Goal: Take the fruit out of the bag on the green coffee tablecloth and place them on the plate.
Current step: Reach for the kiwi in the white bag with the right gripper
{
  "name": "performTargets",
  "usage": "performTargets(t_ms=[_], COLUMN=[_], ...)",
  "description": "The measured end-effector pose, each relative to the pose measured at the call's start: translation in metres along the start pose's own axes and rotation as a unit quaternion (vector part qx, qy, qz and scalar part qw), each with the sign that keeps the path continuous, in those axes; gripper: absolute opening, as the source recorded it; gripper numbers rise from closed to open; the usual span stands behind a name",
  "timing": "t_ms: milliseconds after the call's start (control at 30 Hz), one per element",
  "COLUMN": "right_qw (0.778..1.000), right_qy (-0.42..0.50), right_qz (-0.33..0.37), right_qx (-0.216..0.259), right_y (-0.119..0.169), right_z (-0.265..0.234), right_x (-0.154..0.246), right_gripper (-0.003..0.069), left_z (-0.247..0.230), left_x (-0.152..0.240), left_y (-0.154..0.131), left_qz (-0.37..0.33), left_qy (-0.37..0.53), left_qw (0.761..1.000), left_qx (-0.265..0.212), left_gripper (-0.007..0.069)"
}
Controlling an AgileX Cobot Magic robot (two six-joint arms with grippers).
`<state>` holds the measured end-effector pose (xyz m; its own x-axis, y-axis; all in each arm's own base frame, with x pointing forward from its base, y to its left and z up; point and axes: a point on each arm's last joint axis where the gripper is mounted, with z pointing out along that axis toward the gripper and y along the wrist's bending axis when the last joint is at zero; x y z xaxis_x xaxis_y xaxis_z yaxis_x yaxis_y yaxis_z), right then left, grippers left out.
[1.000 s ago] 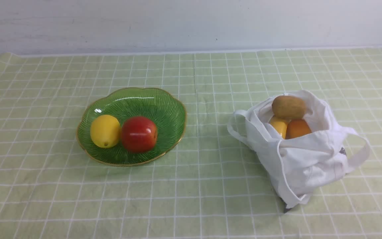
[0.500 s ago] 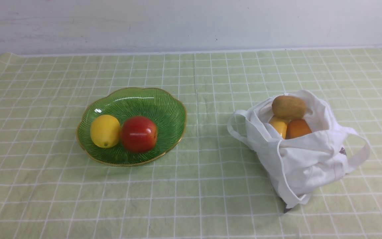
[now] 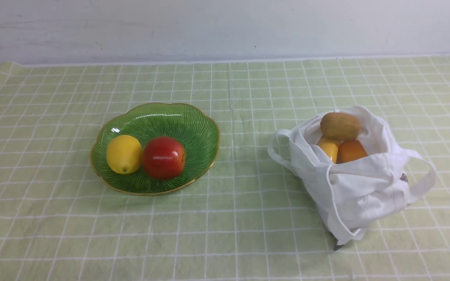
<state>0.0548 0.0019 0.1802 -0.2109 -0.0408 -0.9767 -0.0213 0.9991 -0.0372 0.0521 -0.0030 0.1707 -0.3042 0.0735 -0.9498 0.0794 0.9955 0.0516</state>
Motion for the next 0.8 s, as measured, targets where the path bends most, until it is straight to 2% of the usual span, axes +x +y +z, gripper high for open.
performTargets(t_ms=[100, 267, 300, 367, 400, 433, 500, 633, 800], right_qw=[1.0, 0.984, 0.962, 0.935, 0.93, 0.909, 0.897, 0.891, 0.865], right_qy=[-0.001, -0.037, -0.074, -0.103, -0.108, -0.121, -0.133, -0.16, -0.252], right_qz=[0.016, 0.169, 0.26, 0.336, 0.35, 0.396, 0.42, 0.425, 0.431], right_qx=[-0.004, -0.03, -0.037, -0.04, -0.04, -0.041, -0.039, -0.022, 0.039], right_y=[0.001, 0.004, 0.003, 0.001, 0.0, -0.002, -0.004, -0.009, -0.026], right_z=[0.0, 0.0, -0.001, -0.002, -0.002, -0.002, -0.003, -0.004, -0.011], right_x=[0.0, -0.006, -0.013, -0.018, -0.019, -0.021, -0.023, -0.026, -0.035], right_gripper=[-0.0013, -0.0013, -0.0013, -0.0013, -0.0013, -0.0013, -0.0013, -0.0013, -0.0013], left_z=[0.0, 0.0, 0.0, 0.0, 0.0, 0.0, 0.0, 0.0, 0.0], left_x=[0.0, 0.0, 0.0, 0.0, 0.0, 0.0, 0.0, 0.0, 0.0], left_y=[0.0, 0.0, 0.0, 0.0, 0.0, 0.0, 0.0, 0.0, 0.0], left_qz=[0.0, 0.0, 0.0, 0.0, 0.0, 0.0, 0.0, 0.0, 0.0], left_qy=[0.0, 0.0, 0.0, 0.0, 0.0, 0.0, 0.0, 0.0, 0.0], left_qw=[1.0, 1.0, 1.0, 1.0, 1.0, 1.0, 1.0, 1.0, 1.0], left_qx=[0.0, 0.0, 0.0, 0.0, 0.0, 0.0, 0.0, 0.0, 0.0], left_gripper=[-0.0008, -0.0008, -0.0008, -0.0008, -0.0008, -0.0008, -0.0008, -0.0008, -0.0008])
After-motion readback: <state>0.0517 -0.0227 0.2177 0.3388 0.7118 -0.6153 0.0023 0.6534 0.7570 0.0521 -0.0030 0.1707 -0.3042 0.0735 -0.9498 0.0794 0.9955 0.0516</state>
